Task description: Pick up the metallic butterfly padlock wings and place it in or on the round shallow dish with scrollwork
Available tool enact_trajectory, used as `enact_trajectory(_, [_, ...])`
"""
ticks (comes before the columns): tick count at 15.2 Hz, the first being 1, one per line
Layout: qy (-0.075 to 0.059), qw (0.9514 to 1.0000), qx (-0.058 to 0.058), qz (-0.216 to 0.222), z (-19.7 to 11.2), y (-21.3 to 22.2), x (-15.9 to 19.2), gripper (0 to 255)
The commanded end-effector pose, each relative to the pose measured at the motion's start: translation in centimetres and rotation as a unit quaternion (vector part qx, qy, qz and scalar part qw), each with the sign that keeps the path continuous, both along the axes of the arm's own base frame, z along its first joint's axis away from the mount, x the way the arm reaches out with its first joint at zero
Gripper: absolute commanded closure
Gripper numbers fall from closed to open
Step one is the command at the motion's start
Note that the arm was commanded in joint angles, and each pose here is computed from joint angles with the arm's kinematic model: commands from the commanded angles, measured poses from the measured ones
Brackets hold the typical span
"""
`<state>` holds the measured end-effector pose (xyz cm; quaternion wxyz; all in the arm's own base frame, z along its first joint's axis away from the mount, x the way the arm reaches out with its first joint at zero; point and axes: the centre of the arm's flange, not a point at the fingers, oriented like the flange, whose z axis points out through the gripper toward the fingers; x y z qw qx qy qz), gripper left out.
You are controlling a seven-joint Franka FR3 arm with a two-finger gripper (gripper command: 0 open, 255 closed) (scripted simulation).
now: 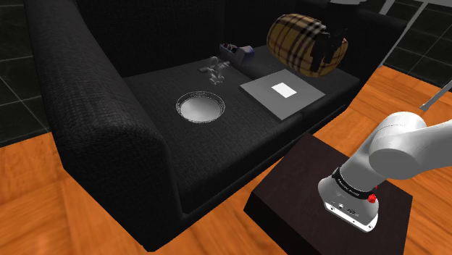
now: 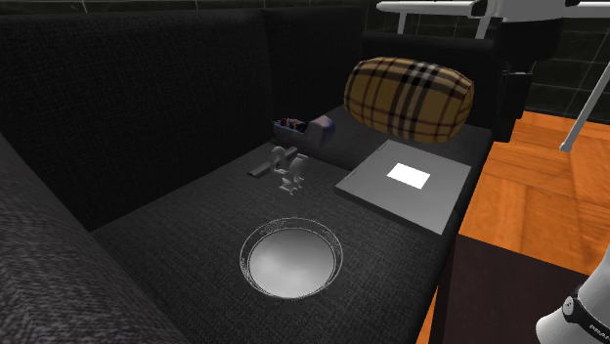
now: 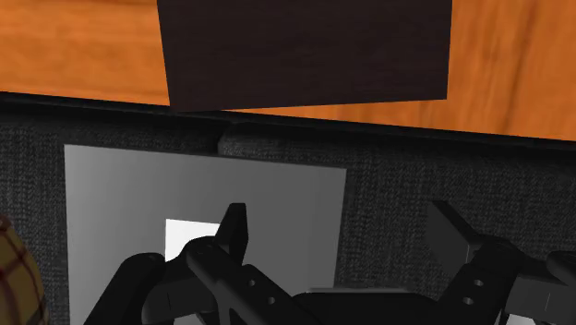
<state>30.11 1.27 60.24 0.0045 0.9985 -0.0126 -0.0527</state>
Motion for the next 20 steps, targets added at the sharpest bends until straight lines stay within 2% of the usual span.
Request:
enact_trajectory(1, [0.0, 1.0, 0.0, 0.0, 0.0, 0.0, 0.0, 0])
enact_trajectory(20, [-0.04, 0.9987, 0.021, -0.025, -9.1, 2.5, 21.9, 0])
